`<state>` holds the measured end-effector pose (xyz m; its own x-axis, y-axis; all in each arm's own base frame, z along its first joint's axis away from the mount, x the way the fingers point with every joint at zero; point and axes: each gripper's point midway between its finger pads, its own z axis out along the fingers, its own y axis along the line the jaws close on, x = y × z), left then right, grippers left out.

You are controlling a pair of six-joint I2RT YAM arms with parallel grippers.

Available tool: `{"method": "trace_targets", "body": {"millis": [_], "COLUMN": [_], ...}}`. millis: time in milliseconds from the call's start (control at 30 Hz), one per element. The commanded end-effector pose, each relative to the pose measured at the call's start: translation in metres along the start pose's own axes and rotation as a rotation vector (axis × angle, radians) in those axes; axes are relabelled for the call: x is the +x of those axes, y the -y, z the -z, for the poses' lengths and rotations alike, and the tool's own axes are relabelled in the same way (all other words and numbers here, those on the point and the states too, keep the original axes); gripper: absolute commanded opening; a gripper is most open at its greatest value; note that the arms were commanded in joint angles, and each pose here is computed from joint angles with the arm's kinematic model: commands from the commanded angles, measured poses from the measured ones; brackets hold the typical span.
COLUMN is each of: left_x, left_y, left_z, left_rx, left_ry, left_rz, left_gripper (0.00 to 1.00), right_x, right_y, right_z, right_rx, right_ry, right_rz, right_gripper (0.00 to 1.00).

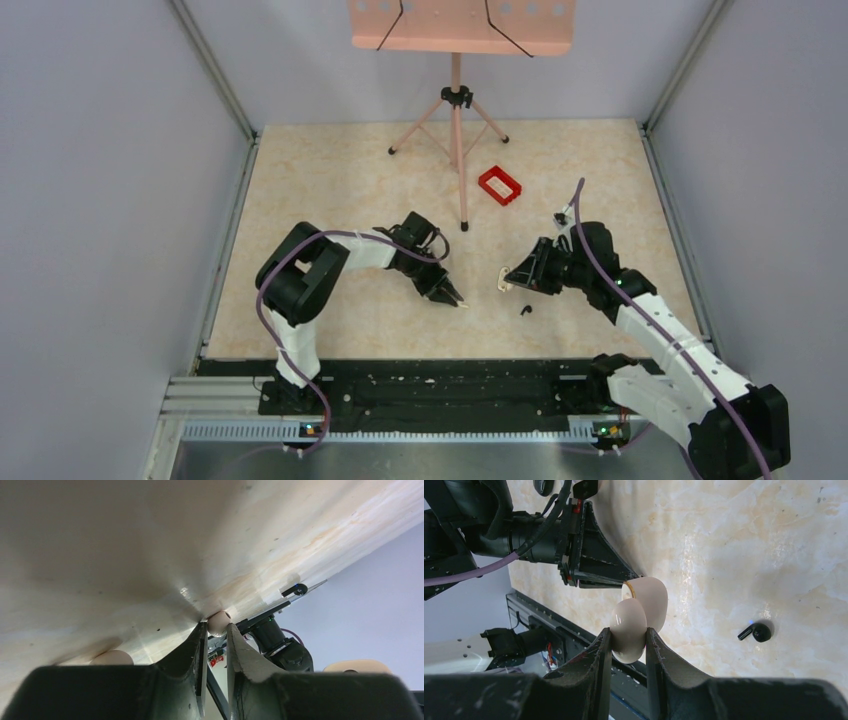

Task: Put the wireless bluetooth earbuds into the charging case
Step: Pick up the left earbud from the center of the board.

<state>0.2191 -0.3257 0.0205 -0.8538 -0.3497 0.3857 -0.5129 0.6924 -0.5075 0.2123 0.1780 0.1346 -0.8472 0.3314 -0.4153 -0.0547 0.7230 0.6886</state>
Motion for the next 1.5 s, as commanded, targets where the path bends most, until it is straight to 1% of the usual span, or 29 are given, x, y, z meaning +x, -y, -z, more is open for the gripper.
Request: {"method": "trace_targets", "body": {"millis": [0, 100, 233, 367, 467, 667, 733, 833, 967, 1033, 1100, 1133, 1233, 1300, 1367, 1467], "left_x": [-0.029, -0.031, -0.035, -0.038, -0.039, -0.041, -0.041, -0.037, -0.025, -0.020, -0.017, -0.018, -0.033, -0.040, -0.042, -0.049], "left_y": [-0.034, -0.030, -0.018, -0.004, 0.002, 0.013, 0.020, 0.031, 0.050, 0.060, 0.064, 0.063, 0.050, 0.043, 0.040, 0.030], "left_z": [-0.019, -0.014, 0.004, 0.021, 0.028, 0.057, 0.068, 0.087, 0.107, 0.116, 0.122, 0.123, 0.121, 0.114, 0.102, 0.088], "left_rx": [-0.119, -0.118, -0.120, -0.099, -0.099, -0.099, -0.090, -0.079, -0.039, -0.023, -0.019, -0.030, -0.138, -0.211, -0.244, -0.317], "left_ry": [0.130, 0.152, 0.223, 0.282, 0.308, 0.402, 0.445, 0.505, 0.550, 0.574, 0.590, 0.593, 0.620, 0.602, 0.549, 0.516], "left_rz": [0.033, 0.013, -0.055, -0.114, -0.149, -0.234, -0.281, -0.347, -0.441, -0.503, -0.531, -0.536, -0.536, -0.556, -0.607, -0.638], "left_gripper": [0.18, 0.11, 0.04, 0.00, 0.00, 0.00, 0.00, 0.00, 0.00, 0.00, 0.00, 0.01, 0.15, 0.23, 0.31, 0.34], "right_x": [-0.008, -0.008, -0.005, -0.004, -0.001, 0.007, 0.014, 0.017, 0.016, 0.022, 0.020, 0.020, 0.013, 0.012, 0.012, 0.011], "right_y": [-0.007, -0.007, -0.004, -0.002, 0.001, 0.007, 0.000, -0.002, -0.014, -0.015, -0.019, -0.018, -0.016, -0.014, -0.011, -0.012], "right_z": [0.004, 0.004, 0.003, 0.000, -0.003, -0.013, -0.021, -0.029, -0.038, -0.045, -0.049, -0.050, -0.049, -0.046, -0.043, -0.038], "right_rx": [-0.026, -0.025, -0.020, -0.016, -0.016, -0.032, -0.090, -0.109, -0.147, -0.140, -0.146, -0.144, -0.116, -0.088, -0.068, -0.064], "right_ry": [0.035, 0.035, 0.029, 0.024, 0.014, -0.006, -0.026, -0.032, -0.035, -0.066, -0.065, -0.064, -0.034, -0.027, -0.025, -0.014], "right_rz": [0.024, 0.021, 0.017, 0.015, 0.008, -0.026, -0.063, -0.089, -0.089, -0.087, -0.077, -0.077, -0.065, -0.055, -0.052, -0.048], "right_gripper": [0.00, 0.00, 0.00, 0.00, 0.00, 0.00, 0.00, 0.00, 0.00, 0.00, 0.00, 0.00, 0.00, 0.00, 0.00, 0.00]}}
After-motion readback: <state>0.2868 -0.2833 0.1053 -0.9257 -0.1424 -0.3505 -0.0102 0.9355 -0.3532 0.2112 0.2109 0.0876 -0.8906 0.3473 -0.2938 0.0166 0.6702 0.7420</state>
